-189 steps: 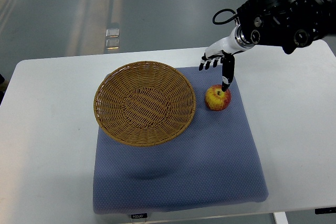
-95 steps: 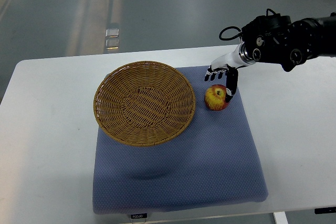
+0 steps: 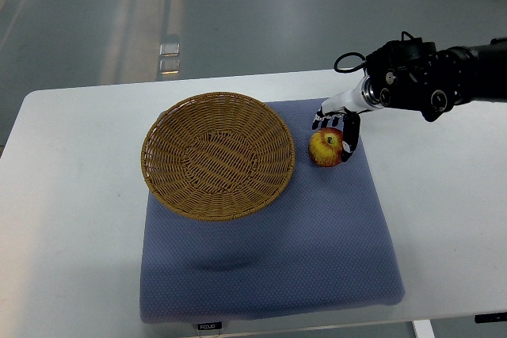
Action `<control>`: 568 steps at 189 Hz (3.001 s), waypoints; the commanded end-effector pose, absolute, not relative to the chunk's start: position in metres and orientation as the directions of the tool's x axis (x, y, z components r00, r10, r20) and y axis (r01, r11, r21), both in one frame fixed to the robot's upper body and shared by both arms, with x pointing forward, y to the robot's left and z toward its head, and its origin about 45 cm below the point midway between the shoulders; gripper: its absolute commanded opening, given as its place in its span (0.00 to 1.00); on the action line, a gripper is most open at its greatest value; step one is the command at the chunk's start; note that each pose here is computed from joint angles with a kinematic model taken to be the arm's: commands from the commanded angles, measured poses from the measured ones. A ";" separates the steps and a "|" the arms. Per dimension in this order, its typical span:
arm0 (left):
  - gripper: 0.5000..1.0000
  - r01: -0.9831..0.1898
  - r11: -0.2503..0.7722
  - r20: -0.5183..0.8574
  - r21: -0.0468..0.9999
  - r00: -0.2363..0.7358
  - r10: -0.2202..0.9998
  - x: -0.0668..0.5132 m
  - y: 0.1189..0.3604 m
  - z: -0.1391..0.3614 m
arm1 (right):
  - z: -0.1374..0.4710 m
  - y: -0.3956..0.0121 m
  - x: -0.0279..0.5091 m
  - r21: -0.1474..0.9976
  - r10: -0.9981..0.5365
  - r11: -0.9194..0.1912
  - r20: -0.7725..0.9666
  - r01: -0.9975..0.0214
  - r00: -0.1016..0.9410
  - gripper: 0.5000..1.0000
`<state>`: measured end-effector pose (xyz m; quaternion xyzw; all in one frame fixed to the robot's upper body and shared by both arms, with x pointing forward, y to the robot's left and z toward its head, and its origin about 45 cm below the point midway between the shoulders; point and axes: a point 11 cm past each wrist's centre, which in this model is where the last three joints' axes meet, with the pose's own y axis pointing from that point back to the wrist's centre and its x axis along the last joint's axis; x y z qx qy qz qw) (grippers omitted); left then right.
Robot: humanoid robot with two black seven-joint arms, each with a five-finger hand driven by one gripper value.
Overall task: Place red apple in basket with right hand
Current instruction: 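Lower the right hand down around the red-yellow apple, then close the right hand fingers on the apple and lift it, then carry the apple with the right hand over the wicker basket and lower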
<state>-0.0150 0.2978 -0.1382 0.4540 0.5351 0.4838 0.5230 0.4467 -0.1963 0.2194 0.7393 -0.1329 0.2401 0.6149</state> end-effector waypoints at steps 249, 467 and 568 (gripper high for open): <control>1.00 -0.021 0.120 -0.120 0.993 -0.041 0.992 -0.015 0.298 -0.138 | 0.435 -0.130 0.440 0.757 0.253 -0.361 0.641 -0.544 0.725 0.07; 1.00 -0.023 0.115 -0.116 0.993 -0.048 0.992 -0.015 0.299 -0.138 | 0.253 -0.067 0.448 0.637 0.078 -0.546 0.685 -0.544 0.725 0.08; 1.00 -0.021 0.114 -0.114 0.993 -0.047 0.992 -0.015 0.299 -0.138 | 0.235 -0.063 0.437 0.630 0.067 -0.597 0.656 -0.496 0.752 0.27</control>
